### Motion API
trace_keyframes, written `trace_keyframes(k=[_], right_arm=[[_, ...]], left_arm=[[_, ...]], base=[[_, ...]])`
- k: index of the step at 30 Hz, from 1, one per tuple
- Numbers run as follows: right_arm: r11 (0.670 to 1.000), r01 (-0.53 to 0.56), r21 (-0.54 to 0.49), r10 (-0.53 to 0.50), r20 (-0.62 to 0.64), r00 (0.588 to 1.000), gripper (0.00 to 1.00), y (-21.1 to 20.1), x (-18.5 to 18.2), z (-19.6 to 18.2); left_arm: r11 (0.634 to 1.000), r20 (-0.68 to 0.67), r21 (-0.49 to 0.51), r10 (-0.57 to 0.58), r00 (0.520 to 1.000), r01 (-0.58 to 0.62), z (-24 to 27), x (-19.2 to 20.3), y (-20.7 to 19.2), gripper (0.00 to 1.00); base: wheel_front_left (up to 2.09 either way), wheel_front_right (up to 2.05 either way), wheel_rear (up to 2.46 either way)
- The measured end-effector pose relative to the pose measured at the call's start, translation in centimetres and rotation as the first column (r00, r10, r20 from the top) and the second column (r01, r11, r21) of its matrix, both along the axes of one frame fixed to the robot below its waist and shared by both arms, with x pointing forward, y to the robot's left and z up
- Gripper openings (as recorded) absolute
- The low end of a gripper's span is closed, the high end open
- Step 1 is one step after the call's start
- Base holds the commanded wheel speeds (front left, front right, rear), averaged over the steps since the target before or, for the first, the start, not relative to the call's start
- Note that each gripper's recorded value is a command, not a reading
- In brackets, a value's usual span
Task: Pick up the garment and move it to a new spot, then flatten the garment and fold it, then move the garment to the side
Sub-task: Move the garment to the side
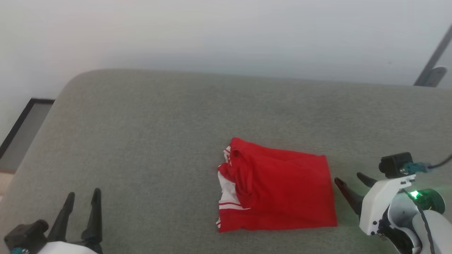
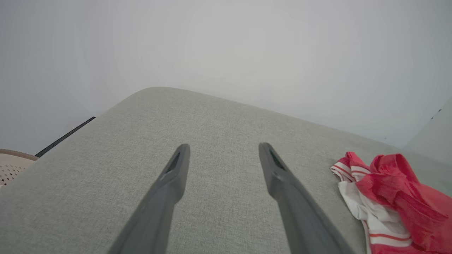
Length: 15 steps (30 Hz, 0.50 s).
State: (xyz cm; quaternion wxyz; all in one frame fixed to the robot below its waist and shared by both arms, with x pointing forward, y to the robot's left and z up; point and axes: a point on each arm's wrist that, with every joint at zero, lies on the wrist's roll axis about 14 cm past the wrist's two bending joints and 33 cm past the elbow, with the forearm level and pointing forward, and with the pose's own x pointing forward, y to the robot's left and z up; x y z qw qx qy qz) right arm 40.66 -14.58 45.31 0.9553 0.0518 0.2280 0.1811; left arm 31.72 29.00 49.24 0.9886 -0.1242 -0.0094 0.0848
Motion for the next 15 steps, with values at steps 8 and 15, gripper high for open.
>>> trace_keyframes(k=[8,15], right_arm=[[0.989,-0.140,-0.055,0.118,-0.287,0.951,1.00,2.3,0.7,-3.9],[0.970,-0.234,-0.066,0.164,-0.531,0.831,1.00,3.4,0.5,-6.9]], left_arm=[[1.000,-0.040,-0.009,0.022,0.999,-0.022,-1.3,0.2,0.2,1.00],[0.999,-0.074,-0.019,0.034,0.997,-0.035,-2.5,0.9,0.2,1.00]], base=[[0.00,0.00,0.00],[0.00,0.00,0.00]])
